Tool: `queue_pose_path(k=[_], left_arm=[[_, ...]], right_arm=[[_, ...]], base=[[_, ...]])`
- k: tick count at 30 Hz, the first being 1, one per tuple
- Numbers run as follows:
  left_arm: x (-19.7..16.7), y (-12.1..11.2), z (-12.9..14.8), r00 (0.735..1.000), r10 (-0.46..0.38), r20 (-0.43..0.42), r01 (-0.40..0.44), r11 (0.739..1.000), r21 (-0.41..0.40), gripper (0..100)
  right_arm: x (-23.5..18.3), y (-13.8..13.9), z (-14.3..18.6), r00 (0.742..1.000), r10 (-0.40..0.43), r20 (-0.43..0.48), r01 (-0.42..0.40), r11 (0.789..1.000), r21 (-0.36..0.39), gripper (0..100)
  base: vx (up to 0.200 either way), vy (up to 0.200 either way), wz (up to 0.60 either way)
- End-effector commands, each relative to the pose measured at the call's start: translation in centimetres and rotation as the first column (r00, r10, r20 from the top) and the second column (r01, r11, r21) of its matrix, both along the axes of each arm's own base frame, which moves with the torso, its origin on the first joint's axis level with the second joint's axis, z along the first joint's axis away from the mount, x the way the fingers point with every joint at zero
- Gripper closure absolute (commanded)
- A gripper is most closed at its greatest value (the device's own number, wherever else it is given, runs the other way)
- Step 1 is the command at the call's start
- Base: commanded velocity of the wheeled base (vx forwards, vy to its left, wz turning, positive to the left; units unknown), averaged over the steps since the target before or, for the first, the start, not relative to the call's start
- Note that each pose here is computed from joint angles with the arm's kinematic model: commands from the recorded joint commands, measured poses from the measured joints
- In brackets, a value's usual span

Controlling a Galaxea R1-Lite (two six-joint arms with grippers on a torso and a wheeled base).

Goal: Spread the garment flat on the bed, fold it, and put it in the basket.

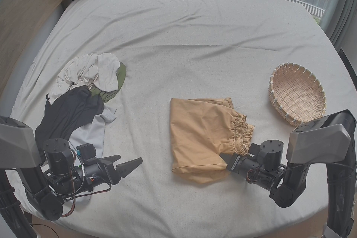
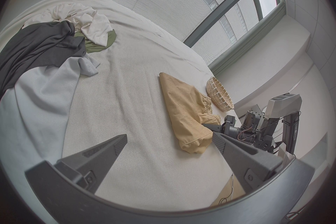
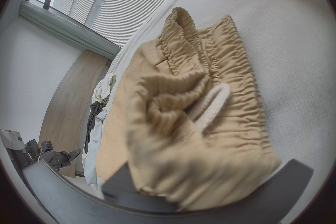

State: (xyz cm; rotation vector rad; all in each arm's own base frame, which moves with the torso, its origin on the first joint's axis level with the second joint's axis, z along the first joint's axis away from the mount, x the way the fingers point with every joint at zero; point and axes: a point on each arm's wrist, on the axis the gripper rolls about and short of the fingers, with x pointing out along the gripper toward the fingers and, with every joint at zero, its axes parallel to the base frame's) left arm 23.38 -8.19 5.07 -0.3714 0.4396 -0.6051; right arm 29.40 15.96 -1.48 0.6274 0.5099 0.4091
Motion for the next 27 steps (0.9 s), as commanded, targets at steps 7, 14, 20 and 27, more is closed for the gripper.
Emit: queue_pose_path(k=[7,14,20,27], left_arm=[[0.1,0.0,0.0,1.0,0.002,0.004,-0.002,1.0,0.0,0],[-0.2,0.0,0.8,1.0,0.0,0.028,0.0,1.0,-0.008,0],[-0.3,-0.1,0.8,1.0,-0.001,0.031,0.001,1.0,-0.009,0],[-0.4,0.0,0.8,1.0,0.0,0.025,0.0,1.0,-0.007,0]], right_arm=[[-2.4,1.5,8.9,0.968,0.102,0.228,-0.131,0.984,0.118,100],[-4.7,2.5,12.4,0.925,0.163,0.343,-0.215,0.969,0.119,100],[-5.3,2.4,15.0,0.882,0.196,0.429,-0.274,0.953,0.129,100],[-5.3,2.4,15.6,0.871,0.193,0.453,-0.276,0.953,0.126,100]], base=[[0.0,0.0,0.0],[0.0,0.0,0.0],[0.0,0.0,0.0],[0.0,0.0,0.0]])
